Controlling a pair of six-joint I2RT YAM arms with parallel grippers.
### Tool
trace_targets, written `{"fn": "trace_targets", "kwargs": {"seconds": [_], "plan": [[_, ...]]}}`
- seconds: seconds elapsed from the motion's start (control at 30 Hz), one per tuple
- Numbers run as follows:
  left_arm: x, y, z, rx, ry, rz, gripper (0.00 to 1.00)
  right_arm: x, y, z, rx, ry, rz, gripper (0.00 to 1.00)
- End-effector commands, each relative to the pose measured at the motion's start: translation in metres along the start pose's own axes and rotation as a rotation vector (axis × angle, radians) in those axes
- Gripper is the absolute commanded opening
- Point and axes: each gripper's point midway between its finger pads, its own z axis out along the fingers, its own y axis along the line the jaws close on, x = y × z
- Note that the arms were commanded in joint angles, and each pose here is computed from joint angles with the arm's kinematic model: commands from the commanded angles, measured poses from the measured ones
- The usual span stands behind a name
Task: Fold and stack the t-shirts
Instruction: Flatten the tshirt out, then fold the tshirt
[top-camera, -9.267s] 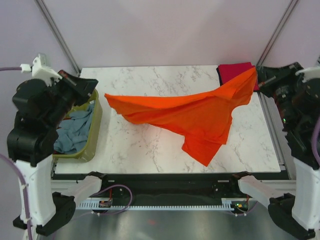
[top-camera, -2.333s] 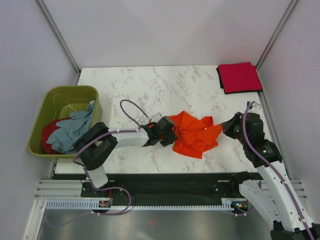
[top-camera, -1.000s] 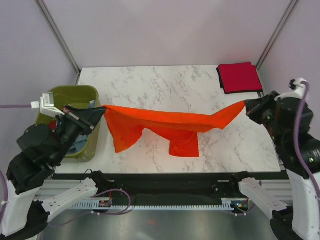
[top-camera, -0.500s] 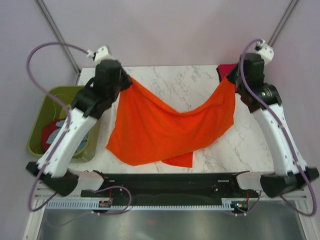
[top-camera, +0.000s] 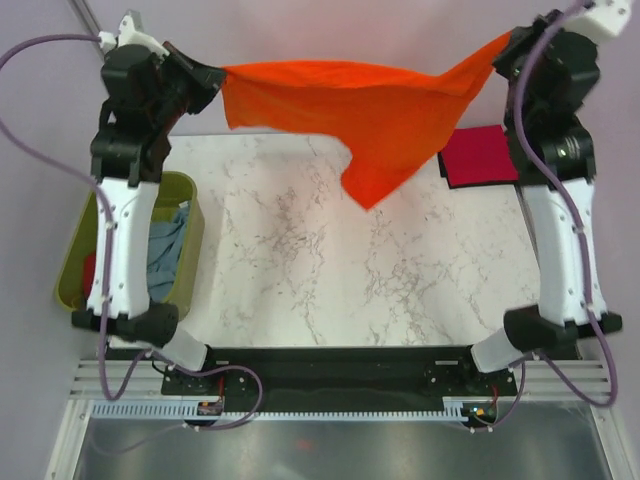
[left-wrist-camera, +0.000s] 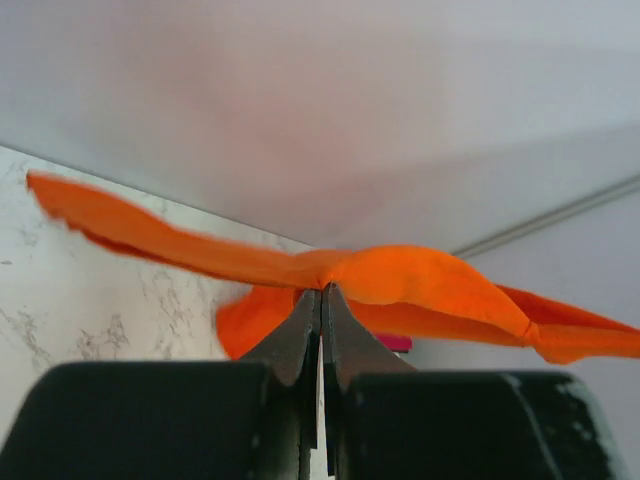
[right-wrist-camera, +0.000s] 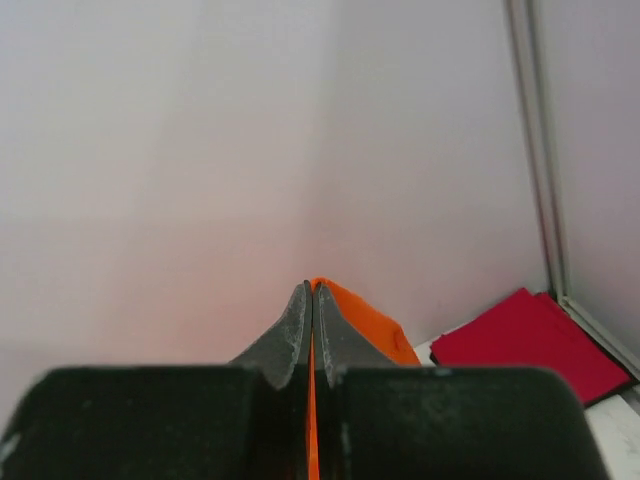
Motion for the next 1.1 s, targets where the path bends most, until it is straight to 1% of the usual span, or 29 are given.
{"fn": "trace_targets", "kwargs": {"seconds": [0.0,0.03,0.07,0.1,0.13,0.17,0.2,0.23,0.27,0.3,0.33,0.37,0.4,0.43,0.47,0.5,0.53,0.57,0.6,0.63,0.73,0.87,1.0,1.07], "plan": [[0.014,-0.012,-0.056,0.090,0.049,0.045,0.02,-0.018,-0.026,-0.045,0.018,-0.028,0.005,0.00],[0.044,0.017,-0.062,0.030,0.108,0.050,0.02,-0.005,-0.034,-0.051,0.024,-0.001,-0.001,0.00],[0.057,0.029,-0.064,0.013,0.124,0.049,0.02,-0.015,-0.044,-0.077,0.010,-0.020,0.022,0.00],[0.087,0.058,-0.075,-0.035,0.169,0.044,0.02,0.034,-0.058,-0.076,0.027,0.063,-0.012,0.00],[0.109,0.079,-0.066,-0.080,0.211,0.043,0.02,0.047,-0.068,-0.085,0.036,0.086,-0.013,0.00],[0.108,0.080,-0.084,-0.063,0.180,0.044,0.02,0.048,-0.079,-0.104,0.037,0.088,-0.002,0.00],[0.120,0.092,-0.089,-0.081,0.194,0.046,0.02,0.066,-0.090,-0.111,0.054,0.124,-0.006,0.00],[0.151,0.124,-0.091,-0.145,0.252,0.049,0.02,0.105,-0.106,-0.118,0.087,0.201,-0.011,0.00],[0.155,0.130,-0.105,-0.148,0.239,0.048,0.02,0.116,-0.119,-0.134,0.107,0.238,-0.009,0.00],[0.167,0.142,-0.110,-0.169,0.253,0.045,0.02,0.151,-0.136,-0.145,0.145,0.314,-0.021,0.00],[0.200,0.171,-0.115,-0.221,0.318,0.043,0.02,0.168,-0.140,-0.154,0.148,0.362,0.019,0.00],[0.209,0.180,-0.123,-0.228,0.327,0.044,0.02,0.182,-0.148,-0.171,0.154,0.413,0.034,0.00],[0.238,0.208,-0.130,-0.287,0.384,0.046,0.02,0.211,-0.158,-0.183,0.162,0.493,0.031,0.00],[0.251,0.220,-0.136,-0.313,0.406,0.038,0.02,0.229,-0.155,-0.196,0.141,0.562,0.092,0.00],[0.260,0.227,-0.142,-0.318,0.414,0.026,0.02,0.241,-0.158,-0.214,0.131,0.620,0.112,0.00],[0.285,0.245,-0.151,-0.357,0.471,0.000,0.02,0.269,-0.171,-0.230,0.162,0.699,0.111,0.00],[0.295,0.252,-0.156,-0.370,0.491,-0.017,0.02,0.279,-0.175,-0.244,0.183,0.741,0.164,0.00],[0.306,0.260,-0.161,-0.389,0.510,-0.036,0.02,0.294,-0.190,-0.262,0.237,0.813,0.142,0.00],[0.315,0.266,-0.166,-0.418,0.517,-0.080,0.02,0.310,-0.202,-0.275,0.278,0.861,0.131,0.00],[0.329,0.280,-0.172,-0.461,0.535,-0.106,0.02,0.316,-0.213,-0.290,0.326,0.895,0.134,0.00],[0.336,0.290,-0.173,-0.521,0.534,-0.157,0.02,0.325,-0.230,-0.312,0.402,0.930,0.145,0.00],[0.333,0.307,-0.174,-0.629,0.499,-0.149,0.02,0.320,-0.238,-0.319,0.447,0.898,0.182,0.00],[0.325,0.314,-0.176,-0.685,0.439,-0.169,0.02,0.314,-0.229,-0.317,0.382,0.890,0.187,0.00],[0.320,0.312,-0.175,-0.679,0.413,-0.178,0.02,0.314,-0.226,-0.313,0.368,0.887,0.181,0.00]]}}
